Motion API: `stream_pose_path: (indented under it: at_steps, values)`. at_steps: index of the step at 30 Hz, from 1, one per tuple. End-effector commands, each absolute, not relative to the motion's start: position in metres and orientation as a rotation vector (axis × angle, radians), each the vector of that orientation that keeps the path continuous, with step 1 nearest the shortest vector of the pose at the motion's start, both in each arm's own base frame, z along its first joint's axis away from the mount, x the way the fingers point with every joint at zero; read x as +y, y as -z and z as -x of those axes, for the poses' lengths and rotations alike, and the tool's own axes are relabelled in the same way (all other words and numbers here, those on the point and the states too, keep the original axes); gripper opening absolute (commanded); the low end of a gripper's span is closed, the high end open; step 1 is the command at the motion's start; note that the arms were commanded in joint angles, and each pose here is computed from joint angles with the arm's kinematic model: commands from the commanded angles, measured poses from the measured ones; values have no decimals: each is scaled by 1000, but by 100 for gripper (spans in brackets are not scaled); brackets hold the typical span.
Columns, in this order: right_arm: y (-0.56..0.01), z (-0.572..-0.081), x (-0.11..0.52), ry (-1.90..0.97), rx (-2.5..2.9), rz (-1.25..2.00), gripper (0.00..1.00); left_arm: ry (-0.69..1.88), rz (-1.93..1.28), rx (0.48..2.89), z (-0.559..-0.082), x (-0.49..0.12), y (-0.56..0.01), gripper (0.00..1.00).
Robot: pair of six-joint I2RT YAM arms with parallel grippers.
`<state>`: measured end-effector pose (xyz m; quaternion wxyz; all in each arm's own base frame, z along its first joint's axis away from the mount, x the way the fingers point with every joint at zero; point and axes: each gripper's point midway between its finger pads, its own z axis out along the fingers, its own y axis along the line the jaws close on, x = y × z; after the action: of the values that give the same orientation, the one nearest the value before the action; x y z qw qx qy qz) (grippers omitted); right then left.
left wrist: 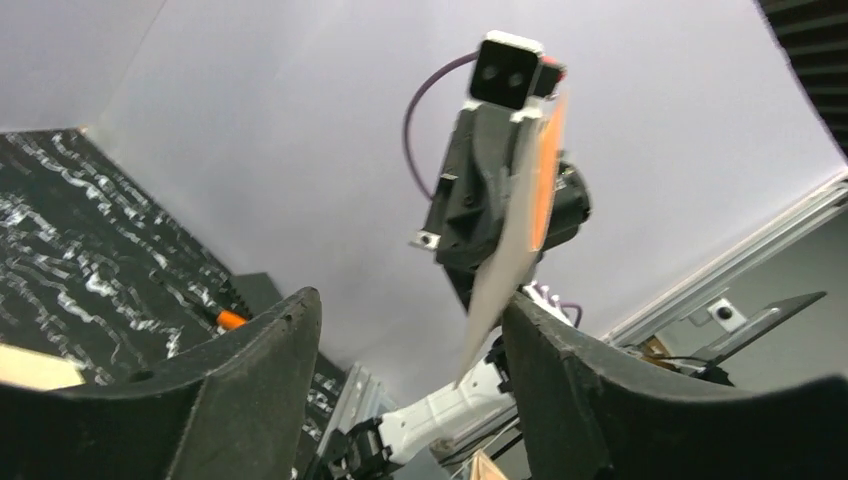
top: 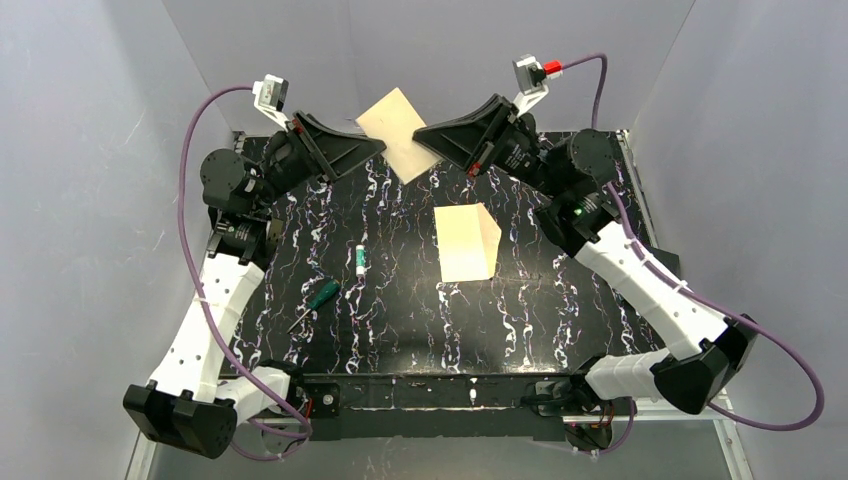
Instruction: Place the letter into the envelope and seal it
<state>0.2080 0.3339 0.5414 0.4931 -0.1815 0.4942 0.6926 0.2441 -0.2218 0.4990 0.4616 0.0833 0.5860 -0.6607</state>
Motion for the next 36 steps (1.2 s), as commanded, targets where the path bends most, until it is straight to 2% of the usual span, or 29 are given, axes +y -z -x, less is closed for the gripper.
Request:
stream_pose_path:
  at_steps: [1, 7, 10, 16, 17, 18, 19, 20, 21, 23, 26, 28, 36]
  values:
    - [-563, -211, 328, -1723, 1101, 358, 1, 1689, -234, 1267, -227, -216, -540, 61]
    - [-560, -219, 331, -1733, 1119, 317, 1, 1687, -252, 1253, -226, -217, -541, 38]
    - [-558, -221, 333, -1753, 1129, 307, 1, 1691, -242, 1265, -231, -218, -538, 16]
    - [-549, -222, 340, -1761, 1168, 328, 1, 1727, -226, 1321, -244, -225, -528, 0]
    - [-546, -223, 341, -1759, 1181, 336, 8, 1725, -236, 1323, -244, -225, -527, 0]
    - [-543, -223, 343, -1756, 1196, 345, 26, 1719, -251, 1324, -244, -226, -526, 0]
    - [-540, -224, 344, -1745, 1217, 345, 51, 1709, -273, 1326, -243, -226, -525, 0]
    - [-539, -225, 344, -1727, 1234, 351, 66, 1692, -299, 1334, -242, -227, -522, 0]
    - [-536, -227, 345, -1704, 1257, 360, 75, 1682, -335, 1343, -240, -229, -519, 0]
    - [-531, -227, 347, -1652, 1306, 414, 81, 1667, -424, 1372, -233, -232, -513, 0]
    - [-521, -221, 351, -1637, 1381, 534, 78, 1684, -545, 1410, -221, -235, -507, 0]
    - [-514, -216, 350, -1644, 1414, 605, 72, 1695, -613, 1423, -213, -236, -505, 0]
    - [-504, -196, 344, -1677, 1437, 697, 39, 1698, -646, 1436, -212, -236, -500, 0]
